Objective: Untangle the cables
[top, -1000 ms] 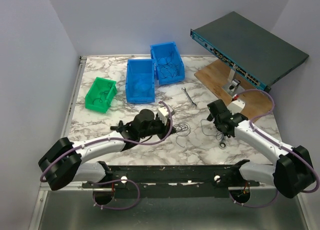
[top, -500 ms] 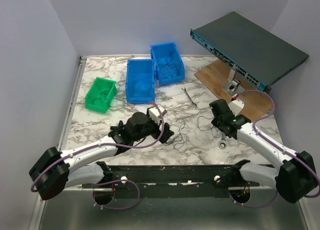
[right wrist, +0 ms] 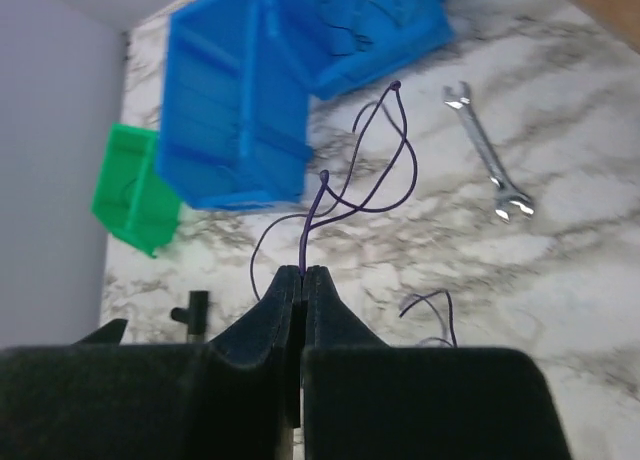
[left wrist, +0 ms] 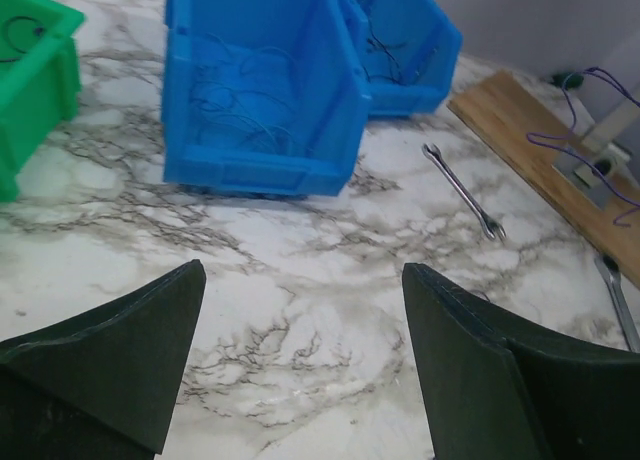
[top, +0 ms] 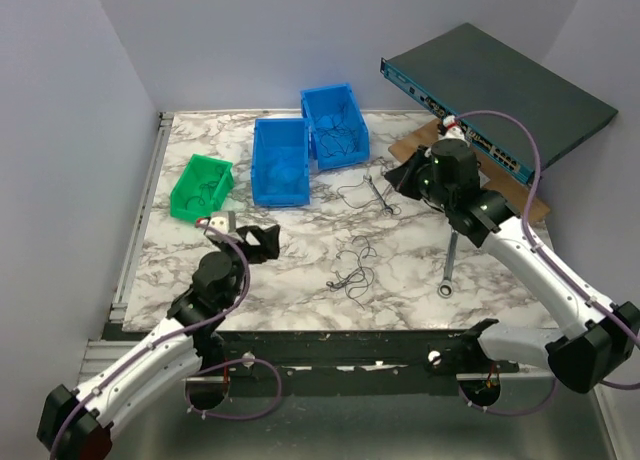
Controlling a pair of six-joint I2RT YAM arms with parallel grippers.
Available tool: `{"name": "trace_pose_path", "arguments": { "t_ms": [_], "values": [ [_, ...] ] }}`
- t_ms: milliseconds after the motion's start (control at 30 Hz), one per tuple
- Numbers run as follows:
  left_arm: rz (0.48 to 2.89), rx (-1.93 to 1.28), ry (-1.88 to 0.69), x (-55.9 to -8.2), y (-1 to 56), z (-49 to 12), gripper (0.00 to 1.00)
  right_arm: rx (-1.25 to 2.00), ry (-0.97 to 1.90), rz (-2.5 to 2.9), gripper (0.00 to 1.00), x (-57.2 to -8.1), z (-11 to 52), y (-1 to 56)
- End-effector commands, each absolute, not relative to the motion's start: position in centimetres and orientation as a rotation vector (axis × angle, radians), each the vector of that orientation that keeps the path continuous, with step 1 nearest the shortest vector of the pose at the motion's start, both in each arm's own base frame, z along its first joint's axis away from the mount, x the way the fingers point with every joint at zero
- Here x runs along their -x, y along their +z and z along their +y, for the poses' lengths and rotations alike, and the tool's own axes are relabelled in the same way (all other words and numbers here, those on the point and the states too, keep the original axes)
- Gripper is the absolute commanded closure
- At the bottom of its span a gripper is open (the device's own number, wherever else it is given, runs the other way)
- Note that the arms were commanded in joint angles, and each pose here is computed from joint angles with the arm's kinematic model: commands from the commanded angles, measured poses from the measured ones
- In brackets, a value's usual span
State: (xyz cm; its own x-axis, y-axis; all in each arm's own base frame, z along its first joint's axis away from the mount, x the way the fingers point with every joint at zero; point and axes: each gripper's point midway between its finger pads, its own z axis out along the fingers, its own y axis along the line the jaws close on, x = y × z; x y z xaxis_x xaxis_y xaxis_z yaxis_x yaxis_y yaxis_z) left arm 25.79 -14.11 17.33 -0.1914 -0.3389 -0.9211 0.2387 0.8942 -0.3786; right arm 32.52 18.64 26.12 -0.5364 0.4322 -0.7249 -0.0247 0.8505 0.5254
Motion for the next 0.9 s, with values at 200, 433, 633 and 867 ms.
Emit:
{"name": "trace_pose_path", "arguments": {
  "t_ms": [200, 433, 633, 867],
  "values": [
    [1.586, 0.319, -0.381, -25.8, 17.9, -9.0, 0.12, 0.208, 0.987, 1.923, 0.99, -33.8, 32.0, 32.6],
    [1.837, 0.399, -0.565, -24.0, 21.1, -10.5, 0.01, 0.404, 1.011, 1.977, 0.99, -32.8, 40.8, 30.7],
    [1.861, 0.243, -0.596, -21.4, 28.6, -10.0, 0.01, 0.516, 1.09, 2.009, 0.99, -31.5, 44.7, 28.5],
    [1.912, -0.054, -0.64, -19.8, 28.8, -12.2, 0.01, 0.613, 1.135, 2.033, 0.99, -29.5, 45.7, 27.8]
  ]
}}
